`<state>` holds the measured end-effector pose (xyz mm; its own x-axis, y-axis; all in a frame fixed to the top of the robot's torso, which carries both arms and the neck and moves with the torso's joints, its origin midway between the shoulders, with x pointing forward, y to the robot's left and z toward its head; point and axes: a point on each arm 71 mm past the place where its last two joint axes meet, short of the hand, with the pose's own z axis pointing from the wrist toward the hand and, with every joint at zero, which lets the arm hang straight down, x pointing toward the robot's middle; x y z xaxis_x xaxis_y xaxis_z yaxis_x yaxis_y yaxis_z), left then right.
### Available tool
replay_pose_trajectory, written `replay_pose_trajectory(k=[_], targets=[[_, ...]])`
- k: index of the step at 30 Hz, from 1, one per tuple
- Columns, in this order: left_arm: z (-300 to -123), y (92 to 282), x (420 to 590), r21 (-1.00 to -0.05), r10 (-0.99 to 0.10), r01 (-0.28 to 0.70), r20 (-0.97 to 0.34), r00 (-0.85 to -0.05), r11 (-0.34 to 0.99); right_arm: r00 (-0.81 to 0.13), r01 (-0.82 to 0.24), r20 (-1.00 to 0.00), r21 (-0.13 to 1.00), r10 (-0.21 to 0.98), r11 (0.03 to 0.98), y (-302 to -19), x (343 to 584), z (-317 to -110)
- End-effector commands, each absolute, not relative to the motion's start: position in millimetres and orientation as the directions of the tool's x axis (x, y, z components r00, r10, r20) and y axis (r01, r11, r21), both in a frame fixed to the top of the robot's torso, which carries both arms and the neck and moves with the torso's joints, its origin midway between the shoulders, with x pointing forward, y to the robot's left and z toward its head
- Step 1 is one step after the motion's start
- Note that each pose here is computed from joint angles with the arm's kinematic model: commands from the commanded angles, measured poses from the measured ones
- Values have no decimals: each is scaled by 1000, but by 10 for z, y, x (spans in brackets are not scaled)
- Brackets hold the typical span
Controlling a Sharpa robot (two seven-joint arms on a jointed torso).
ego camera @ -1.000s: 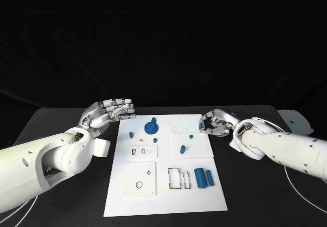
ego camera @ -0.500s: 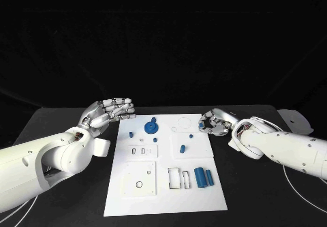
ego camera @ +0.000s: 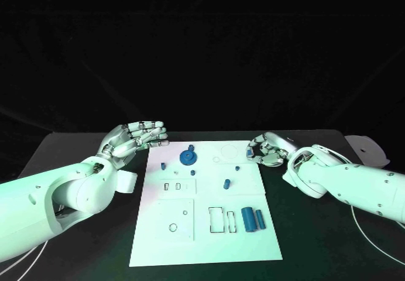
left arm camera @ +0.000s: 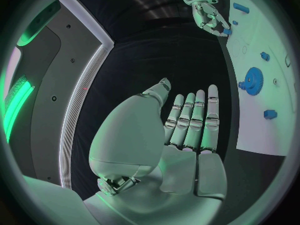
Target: Assemble the parts on the task board
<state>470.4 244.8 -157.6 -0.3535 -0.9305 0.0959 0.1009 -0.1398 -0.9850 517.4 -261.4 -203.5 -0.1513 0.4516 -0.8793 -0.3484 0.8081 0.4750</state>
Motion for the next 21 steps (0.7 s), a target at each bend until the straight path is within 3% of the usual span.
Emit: replay_pose_trajectory(k=[1, 6, 13, 21], targets=[[-1564, 2434, 4698, -983, -923, 104, 101, -370, -150, -130, -323, -869, 492, 477, 809, -2570, 5134, -1990], [-1565, 2442, 4699, -983, -924, 103, 101, -369, -149, -159, -314, -856, 517, 492, 797, -2338, 5018, -1887], [-1571, 2442, 4716, -984, -926, 104, 99, -364, -146, -219, -364, -864, 503, 453, 784, -1665, 4793, -1705], [-1580, 2384, 4742, -983, -923, 105, 102, -372, -151, -255, -434, -884, 467, 392, 771, -1016, 4647, -1722]])
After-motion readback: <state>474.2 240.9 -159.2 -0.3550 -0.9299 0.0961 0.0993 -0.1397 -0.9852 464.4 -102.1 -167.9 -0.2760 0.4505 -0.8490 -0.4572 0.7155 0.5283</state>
